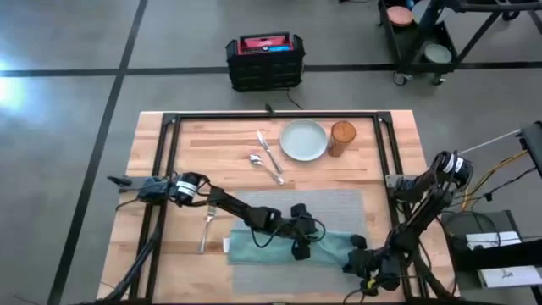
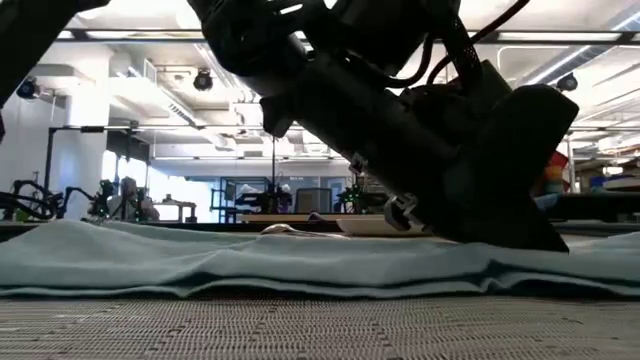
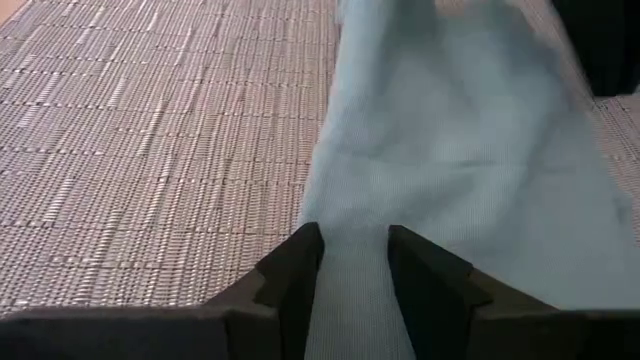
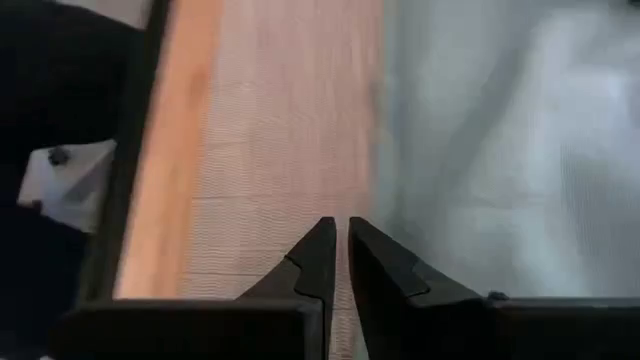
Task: Set table place
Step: Fold the blue napkin on the gray placemat
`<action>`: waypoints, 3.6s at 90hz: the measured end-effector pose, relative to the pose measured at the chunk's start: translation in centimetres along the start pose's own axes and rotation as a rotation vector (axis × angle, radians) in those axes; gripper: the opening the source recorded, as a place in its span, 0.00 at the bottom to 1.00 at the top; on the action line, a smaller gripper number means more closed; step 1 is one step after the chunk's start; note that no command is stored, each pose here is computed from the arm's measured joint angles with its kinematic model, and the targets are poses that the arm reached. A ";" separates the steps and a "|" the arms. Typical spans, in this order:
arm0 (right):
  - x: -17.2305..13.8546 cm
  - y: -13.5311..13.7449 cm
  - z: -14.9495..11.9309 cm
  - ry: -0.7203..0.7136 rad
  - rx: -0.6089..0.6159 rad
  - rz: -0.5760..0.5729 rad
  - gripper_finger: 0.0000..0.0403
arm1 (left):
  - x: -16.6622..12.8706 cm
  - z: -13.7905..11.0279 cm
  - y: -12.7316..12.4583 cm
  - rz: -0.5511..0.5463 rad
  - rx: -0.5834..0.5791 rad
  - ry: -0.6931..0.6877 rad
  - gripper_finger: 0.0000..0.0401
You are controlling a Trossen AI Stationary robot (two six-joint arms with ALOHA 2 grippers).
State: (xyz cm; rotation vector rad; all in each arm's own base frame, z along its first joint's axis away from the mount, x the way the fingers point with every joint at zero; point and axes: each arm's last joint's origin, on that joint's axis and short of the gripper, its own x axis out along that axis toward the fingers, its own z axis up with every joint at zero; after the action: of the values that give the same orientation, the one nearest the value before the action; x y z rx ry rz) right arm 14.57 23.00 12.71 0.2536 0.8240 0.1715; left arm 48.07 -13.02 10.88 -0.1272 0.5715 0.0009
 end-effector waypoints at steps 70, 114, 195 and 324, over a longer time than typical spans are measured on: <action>1.0 -0.4 0.9 -0.077 -0.044 -0.092 0.05 | 0.0 0.0 0.0 0.002 0.000 0.000 0.28; -6.5 -3.1 1.2 0.086 0.703 -0.169 0.10 | -7.8 3.8 -3.3 -0.040 0.026 0.169 0.28; -3.6 -3.8 -1.9 0.019 0.927 -0.260 0.50 | -6.6 1.7 -5.8 -0.081 0.165 0.106 0.28; -0.4 -4.3 -1.4 -0.206 0.928 -0.276 0.30 | -1.4 -0.3 -2.4 -0.065 0.137 0.020 0.28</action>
State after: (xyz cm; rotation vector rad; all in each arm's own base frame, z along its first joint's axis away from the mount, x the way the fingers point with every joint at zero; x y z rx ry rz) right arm 13.53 19.00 10.84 1.0034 0.6772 -0.5086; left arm 46.77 -15.42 11.68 -0.0127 0.5859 -0.1021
